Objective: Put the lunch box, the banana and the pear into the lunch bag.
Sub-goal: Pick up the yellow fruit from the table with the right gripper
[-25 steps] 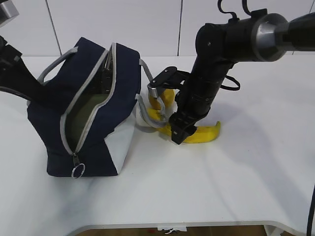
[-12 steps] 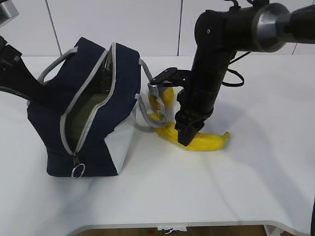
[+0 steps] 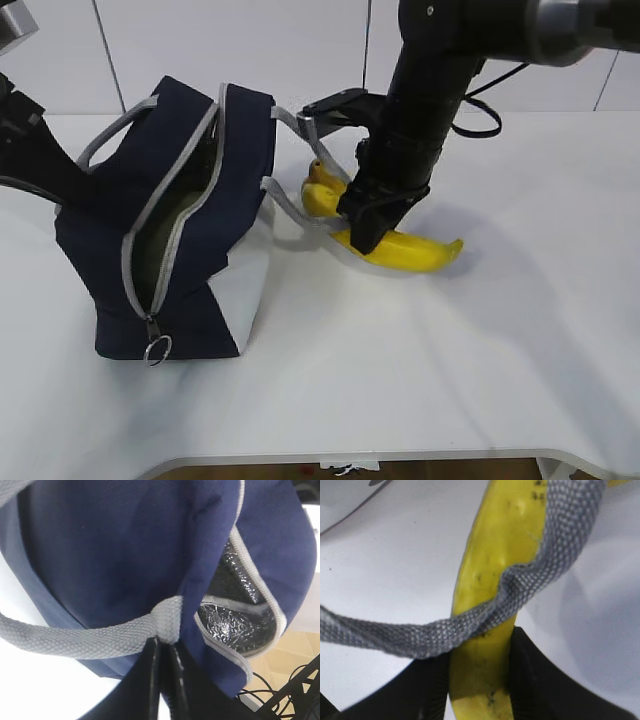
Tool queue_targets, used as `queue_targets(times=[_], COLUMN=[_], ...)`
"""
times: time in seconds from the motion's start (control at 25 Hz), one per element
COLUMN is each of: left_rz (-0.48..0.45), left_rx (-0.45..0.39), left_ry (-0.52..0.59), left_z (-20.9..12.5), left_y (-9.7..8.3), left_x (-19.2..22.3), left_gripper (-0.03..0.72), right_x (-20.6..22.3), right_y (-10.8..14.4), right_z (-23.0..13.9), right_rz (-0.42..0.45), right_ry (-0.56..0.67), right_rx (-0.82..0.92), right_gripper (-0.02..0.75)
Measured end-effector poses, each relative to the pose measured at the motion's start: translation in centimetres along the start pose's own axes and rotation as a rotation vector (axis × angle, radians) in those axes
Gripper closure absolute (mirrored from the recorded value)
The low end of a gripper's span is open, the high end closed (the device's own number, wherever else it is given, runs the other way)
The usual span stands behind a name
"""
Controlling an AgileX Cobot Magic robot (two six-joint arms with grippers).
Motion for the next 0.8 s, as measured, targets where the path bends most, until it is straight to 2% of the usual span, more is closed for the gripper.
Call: queue_targets(times=[0.4, 0.56, 0.68, 0.8], left_rz=[0.0, 0.0, -0.006, -0.036], left_rx=[0.0, 0.0, -0.004, -0.022], left_ry=[0.0, 0.0, -0.006, -0.038], left_z=[0.0, 0.0, 0.1, 0.5], left_y=[0.0, 0.0, -0.1, -0.5], left_x=[0.0, 0.0, 0.0, 0.0], left_gripper=[0.691, 0.691, 0.691, 0.691], right_x=[-7.4, -9.4, -10.9, -12.3], right_y=[-2.9, -4.0, -3.9, -2.4], right_z=[-1.1, -1.1, -0.9, -0.3], right_rz=[-0.325, -0.432, -0.443, -0.349], right_ry=[-0.073, -0.108, -0.163, -0.235], right_rx=[-0.04, 0.023, 0.106, 0.173], right_gripper=[0.488, 0.488, 0.488, 0.488])
Point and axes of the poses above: a point on each arm's last joint axis where the gripper is mounted, x pointing out along that axis toward the gripper, y along the wrist's bending axis when the last joint is at zero, z = x × y, the point moved 5 cm from there along x, pointing out along that axis toward the gripper, and after that the axes turned 11 degrees about x, right-handed, at the moved point
